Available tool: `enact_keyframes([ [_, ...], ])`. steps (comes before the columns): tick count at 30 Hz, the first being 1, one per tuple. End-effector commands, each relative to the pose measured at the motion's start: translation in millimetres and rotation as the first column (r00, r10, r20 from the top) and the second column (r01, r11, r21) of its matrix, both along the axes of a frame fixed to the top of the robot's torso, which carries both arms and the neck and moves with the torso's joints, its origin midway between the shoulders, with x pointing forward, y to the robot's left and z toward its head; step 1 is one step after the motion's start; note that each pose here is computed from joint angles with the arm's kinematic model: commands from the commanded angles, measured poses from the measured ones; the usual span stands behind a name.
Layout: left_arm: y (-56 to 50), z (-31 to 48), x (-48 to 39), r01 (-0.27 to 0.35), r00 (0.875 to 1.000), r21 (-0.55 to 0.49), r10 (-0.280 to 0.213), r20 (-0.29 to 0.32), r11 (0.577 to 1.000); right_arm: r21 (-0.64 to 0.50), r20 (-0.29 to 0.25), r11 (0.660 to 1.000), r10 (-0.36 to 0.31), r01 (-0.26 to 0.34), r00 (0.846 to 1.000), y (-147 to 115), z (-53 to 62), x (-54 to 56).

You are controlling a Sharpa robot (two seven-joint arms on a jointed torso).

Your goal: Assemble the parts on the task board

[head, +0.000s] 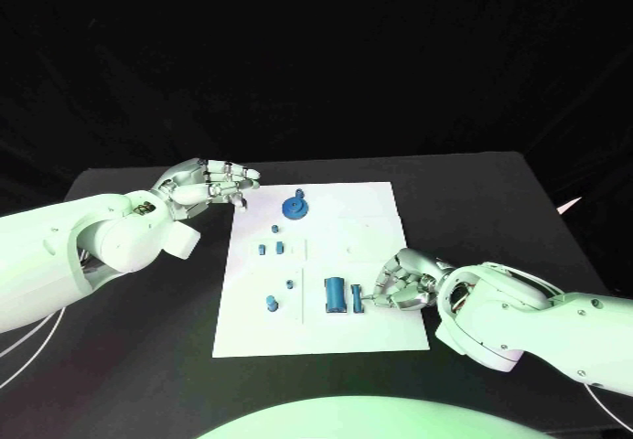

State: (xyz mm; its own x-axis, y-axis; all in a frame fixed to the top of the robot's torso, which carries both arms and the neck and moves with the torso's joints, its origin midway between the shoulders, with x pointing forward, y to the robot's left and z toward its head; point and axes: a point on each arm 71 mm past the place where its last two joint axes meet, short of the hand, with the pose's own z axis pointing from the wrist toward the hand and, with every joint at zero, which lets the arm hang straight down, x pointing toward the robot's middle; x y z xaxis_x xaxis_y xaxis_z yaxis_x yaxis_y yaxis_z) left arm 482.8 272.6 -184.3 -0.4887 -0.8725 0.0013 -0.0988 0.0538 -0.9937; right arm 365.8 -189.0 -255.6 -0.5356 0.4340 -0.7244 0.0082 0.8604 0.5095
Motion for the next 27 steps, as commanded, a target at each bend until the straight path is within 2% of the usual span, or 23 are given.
enact_keyframes([
  [1, -1.3, 1.6, 1.2, -0.001, 1.000, -0.022, 0.001, 0.013, 1.000, 0.149, 0.086, 0.988, 0.033, -0.046, 0.996, -4.4, 14.6, 11.5],
  [4, -1.4, 1.8, 3.9, -0.024, 0.999, -0.030, 0.025, 0.027, 0.999, 0.265, 0.143, 0.961, 0.039, -0.076, 0.989, -13.2, 28.3, 26.1],
  [7, -1.1, 1.6, 7.2, -0.056, 0.997, -0.044, 0.058, 0.042, 0.997, 0.363, 0.177, 0.929, 0.011, -0.076, 0.984, -22.3, 38.7, 42.3],
  [10, -0.4, -0.2, 12.7, -0.105, 0.993, -0.069, 0.108, 0.056, 0.992, 0.467, 0.187, 0.883, -0.059, -0.036, 0.981, -35.2, 45.3, 64.6],
  [11, -0.1, -1.3, 15.9, -0.130, 0.989, -0.083, 0.135, 0.061, 0.988, 0.508, 0.187, 0.861, -0.098, -0.011, 0.977, -41.3, 46.6, 76.0],
  [13, 0.6, -3.0, 20.3, -0.164, 0.983, -0.101, 0.171, 0.067, 0.981, 0.552, 0.187, 0.833, -0.146, 0.019, 0.971, -48.6, 47.1, 91.6],
  [16, 2.3, -6.1, 27.7, -0.223, 0.969, -0.130, 0.234, 0.076, 0.966, 0.611, 0.184, 0.789, -0.218, 0.062, 0.958, -58.4, 46.9, 115.8],
  [19, 4.0, -9.5, 37.6, -0.284, 0.950, -0.151, 0.299, 0.086, 0.947, 0.660, 0.186, 0.746, -0.278, 0.090, 0.942, -66.4, 46.6, 138.5],
  [24, 5.3, -16.2, 53.3, -0.363, 0.919, -0.164, 0.381, 0.099, 0.917, 0.718, 0.175, 0.686, -0.340, 0.117, 0.924, -72.3, 44.6, 165.4],
  [27, 4.2, -19.9, 61.0, -0.392, 0.905, -0.165, 0.412, 0.107, 0.905, 0.736, 0.172, 0.666, -0.354, 0.119, 0.919, -72.4, 43.3, 175.2],
])
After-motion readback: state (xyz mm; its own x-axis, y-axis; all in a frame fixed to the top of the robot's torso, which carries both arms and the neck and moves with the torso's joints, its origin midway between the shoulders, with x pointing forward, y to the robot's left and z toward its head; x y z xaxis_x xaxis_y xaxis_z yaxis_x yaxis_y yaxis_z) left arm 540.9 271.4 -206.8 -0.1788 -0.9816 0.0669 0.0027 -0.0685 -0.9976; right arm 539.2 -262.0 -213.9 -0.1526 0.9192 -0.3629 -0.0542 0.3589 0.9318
